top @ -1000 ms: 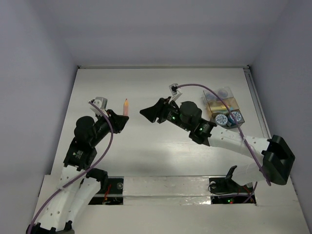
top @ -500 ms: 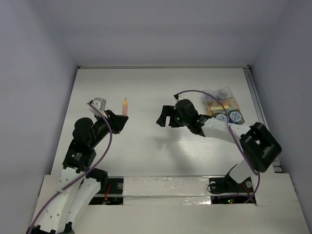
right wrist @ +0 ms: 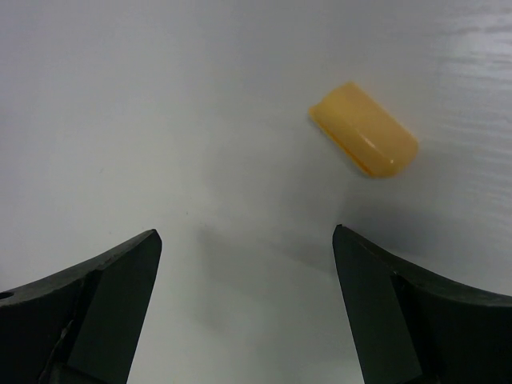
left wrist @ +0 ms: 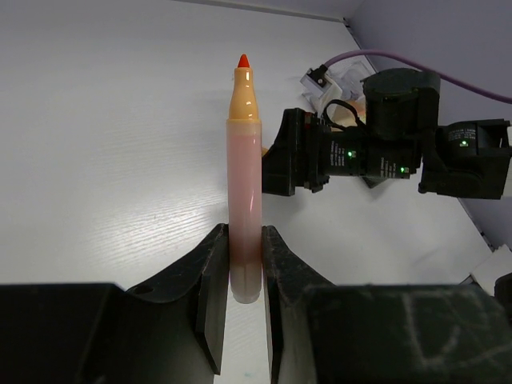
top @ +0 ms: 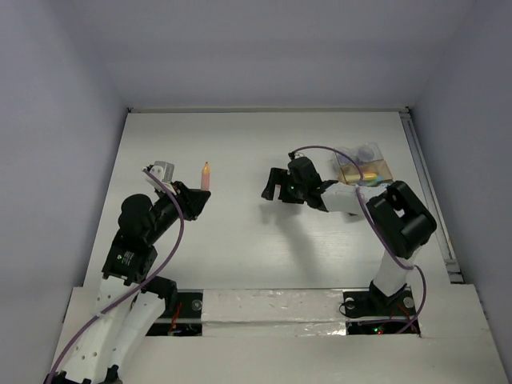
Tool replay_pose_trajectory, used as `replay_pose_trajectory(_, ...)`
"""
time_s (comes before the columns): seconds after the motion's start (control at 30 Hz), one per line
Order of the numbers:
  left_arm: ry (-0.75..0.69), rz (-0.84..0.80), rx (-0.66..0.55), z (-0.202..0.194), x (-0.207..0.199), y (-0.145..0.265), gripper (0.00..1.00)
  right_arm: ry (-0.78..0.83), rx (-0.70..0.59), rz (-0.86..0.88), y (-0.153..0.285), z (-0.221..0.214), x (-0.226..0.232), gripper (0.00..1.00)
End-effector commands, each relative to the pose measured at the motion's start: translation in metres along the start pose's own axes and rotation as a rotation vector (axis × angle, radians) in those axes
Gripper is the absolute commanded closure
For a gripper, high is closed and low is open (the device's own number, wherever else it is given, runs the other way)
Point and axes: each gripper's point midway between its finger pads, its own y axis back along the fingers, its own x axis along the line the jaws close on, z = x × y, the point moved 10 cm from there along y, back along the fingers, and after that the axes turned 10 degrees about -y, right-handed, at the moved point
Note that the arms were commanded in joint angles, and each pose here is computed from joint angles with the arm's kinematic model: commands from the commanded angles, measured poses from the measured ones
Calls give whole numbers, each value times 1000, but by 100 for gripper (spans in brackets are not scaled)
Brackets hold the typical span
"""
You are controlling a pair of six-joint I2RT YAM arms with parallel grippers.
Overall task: Sort the stationery into containers
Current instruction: Close the pen cap on the pen.
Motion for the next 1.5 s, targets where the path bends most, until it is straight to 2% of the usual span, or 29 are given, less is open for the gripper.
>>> replay_pose_trajectory(0.0, -35, -27, -62, 11, -3, 1, 100, -2, -58, -34, -11, 15, -2, 6)
replay_pose_trajectory(0.4, -40, -19, -64, 12, -2, 1, 100, 78, -140, -185, -28, 42, -7, 6)
replay_pose_trajectory(0.7, -40, -16, -65, 12, -2, 1, 100, 144, -117, -234, -38, 56, 0, 10)
replay_pose_trajectory(1.0, -38, -12, -68, 12, -2, 2, 100, 185, -82, -260, -49, 66, 2, 22)
replay_pose_trajectory(1.03, -40, -12, -68, 12, -2, 2, 100, 185, -84, -260, -48, 66, 2, 25)
replay_pose_trajectory(1.07, -38, -12, -68, 12, -2, 2, 100, 184, -84, -258, -48, 66, 3, 34)
replay_pose_trajectory(1.17, -38, -12, -66, 12, -2, 2, 100, 184, -74, -255, -48, 67, 4, 43)
replay_pose_trajectory(1.33, -38, -10, -65, 11, -2, 2, 100, 204, -66, -233, -49, 68, 7, 43)
replay_pose_trajectory(1.47, -36, -12, -66, 12, -2, 2, 100, 270, -23, -179, -54, 72, 14, 30)
